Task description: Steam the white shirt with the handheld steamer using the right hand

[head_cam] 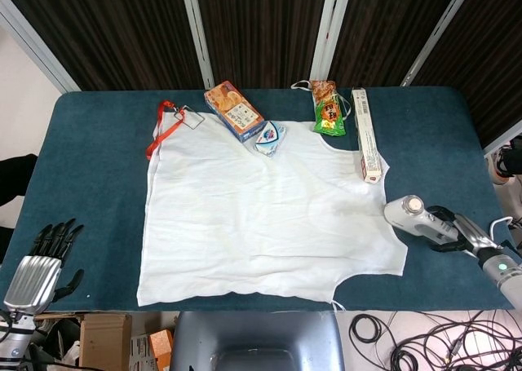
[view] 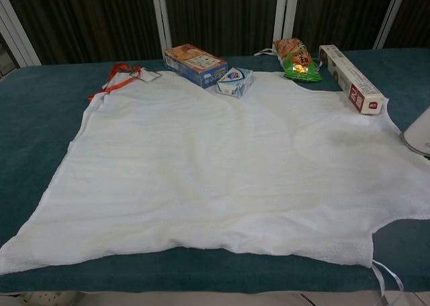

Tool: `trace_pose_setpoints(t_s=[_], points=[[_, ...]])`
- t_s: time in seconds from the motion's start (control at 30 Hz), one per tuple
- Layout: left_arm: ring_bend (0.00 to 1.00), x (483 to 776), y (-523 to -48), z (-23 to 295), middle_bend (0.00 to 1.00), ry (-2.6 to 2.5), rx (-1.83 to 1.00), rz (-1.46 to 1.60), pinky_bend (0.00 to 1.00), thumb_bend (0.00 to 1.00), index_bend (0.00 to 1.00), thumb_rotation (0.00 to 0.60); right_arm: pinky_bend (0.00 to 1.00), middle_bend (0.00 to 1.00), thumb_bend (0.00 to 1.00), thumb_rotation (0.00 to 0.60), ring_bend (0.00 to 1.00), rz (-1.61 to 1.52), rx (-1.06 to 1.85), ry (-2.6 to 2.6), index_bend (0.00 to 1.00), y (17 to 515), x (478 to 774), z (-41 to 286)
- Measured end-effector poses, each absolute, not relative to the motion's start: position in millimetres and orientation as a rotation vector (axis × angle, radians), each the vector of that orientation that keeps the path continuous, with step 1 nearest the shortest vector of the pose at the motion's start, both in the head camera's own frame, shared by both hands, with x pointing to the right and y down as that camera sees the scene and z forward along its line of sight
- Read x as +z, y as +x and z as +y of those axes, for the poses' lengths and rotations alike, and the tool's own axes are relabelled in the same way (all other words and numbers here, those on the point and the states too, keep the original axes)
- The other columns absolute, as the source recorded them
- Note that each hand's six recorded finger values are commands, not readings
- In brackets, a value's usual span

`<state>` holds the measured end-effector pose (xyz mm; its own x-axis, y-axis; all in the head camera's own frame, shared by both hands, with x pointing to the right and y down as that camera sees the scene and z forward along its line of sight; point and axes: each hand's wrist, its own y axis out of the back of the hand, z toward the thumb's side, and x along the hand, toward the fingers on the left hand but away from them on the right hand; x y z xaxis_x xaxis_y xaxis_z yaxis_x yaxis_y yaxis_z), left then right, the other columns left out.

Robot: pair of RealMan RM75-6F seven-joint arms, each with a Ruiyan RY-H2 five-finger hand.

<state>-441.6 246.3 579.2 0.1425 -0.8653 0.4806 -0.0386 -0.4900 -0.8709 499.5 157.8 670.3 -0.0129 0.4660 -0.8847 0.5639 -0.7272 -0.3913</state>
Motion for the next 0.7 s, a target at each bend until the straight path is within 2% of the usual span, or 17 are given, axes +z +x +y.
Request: trace_pose_setpoints(t_s=[0.23,0.5,0.7], points=[[0.0,580.0,-440.7,247.0,0.0,-1.694,-1.43,0.872,0.04,0.37,0.0,0.6,0.34,0.2,0.23,0.6,0.16,1.114,-1.873,2.13,0.17,503.2,669.7,162.4],[0.0,579.5,-441.0,247.4,0.0,-1.694,-1.43,0.873,0.04,0.37,0.0,0.6,0.51,0.28,0.23,0.6,0.3,1.145,-1.822,2.109,0.26,501.9,672.7,163.0],[0.0,580.0,-440.5,247.4,0.0,-1.694,-1.431,0.871,0.04,0.37,0.0,0.6,0.56,0.32,0.23,0.6,0.35,1.143,-1.824,2.103,0.31,503.4,675.2,163.3]])
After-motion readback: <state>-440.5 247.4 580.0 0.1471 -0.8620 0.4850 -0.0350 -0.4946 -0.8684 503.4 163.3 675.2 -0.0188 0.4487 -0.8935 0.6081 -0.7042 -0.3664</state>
